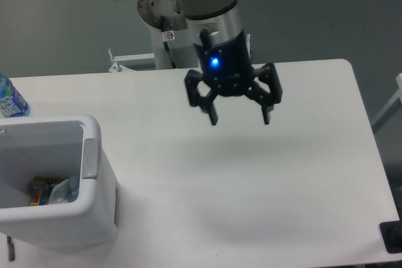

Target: Place the trash in the trash can

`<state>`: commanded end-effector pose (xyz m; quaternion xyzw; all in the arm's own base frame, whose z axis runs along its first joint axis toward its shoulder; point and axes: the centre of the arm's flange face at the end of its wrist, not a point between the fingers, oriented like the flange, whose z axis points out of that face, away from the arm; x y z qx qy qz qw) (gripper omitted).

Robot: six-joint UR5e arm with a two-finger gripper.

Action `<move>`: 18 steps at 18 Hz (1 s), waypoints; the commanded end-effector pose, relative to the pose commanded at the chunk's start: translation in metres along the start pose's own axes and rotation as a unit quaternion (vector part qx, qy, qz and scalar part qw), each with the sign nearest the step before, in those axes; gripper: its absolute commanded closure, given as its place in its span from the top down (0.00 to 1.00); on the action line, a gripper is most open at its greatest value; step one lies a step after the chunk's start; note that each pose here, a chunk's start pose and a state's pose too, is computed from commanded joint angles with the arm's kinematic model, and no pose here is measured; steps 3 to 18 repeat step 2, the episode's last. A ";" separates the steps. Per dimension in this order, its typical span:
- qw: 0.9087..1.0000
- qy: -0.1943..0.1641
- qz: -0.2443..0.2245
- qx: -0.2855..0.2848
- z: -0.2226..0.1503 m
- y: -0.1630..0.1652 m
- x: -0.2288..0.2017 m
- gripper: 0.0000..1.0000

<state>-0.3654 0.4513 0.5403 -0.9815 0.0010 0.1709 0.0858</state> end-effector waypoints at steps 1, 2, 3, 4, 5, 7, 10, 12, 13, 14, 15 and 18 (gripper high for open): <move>1.000 0.002 0.008 -0.004 -0.002 0.005 -0.002 1.00; 1.000 0.003 0.010 -0.005 -0.002 0.006 -0.002 1.00; 1.000 0.003 0.010 -0.005 -0.002 0.006 -0.002 1.00; 1.000 0.003 0.010 -0.005 -0.002 0.006 -0.002 1.00; 1.000 0.003 0.010 -0.005 -0.002 0.006 -0.002 1.00; 1.000 0.003 0.010 -0.005 -0.002 0.006 -0.002 1.00; 1.000 0.003 0.010 -0.005 -0.002 0.006 -0.002 1.00; 1.000 0.003 0.010 -0.005 -0.002 0.006 -0.002 1.00; 1.000 0.003 0.010 -0.005 -0.002 0.006 -0.002 1.00; 1.000 0.003 0.010 -0.005 -0.002 0.006 -0.002 1.00; 1.000 0.003 0.010 -0.005 -0.002 0.006 -0.002 1.00; 1.000 0.003 0.010 -0.005 -0.002 0.006 -0.002 1.00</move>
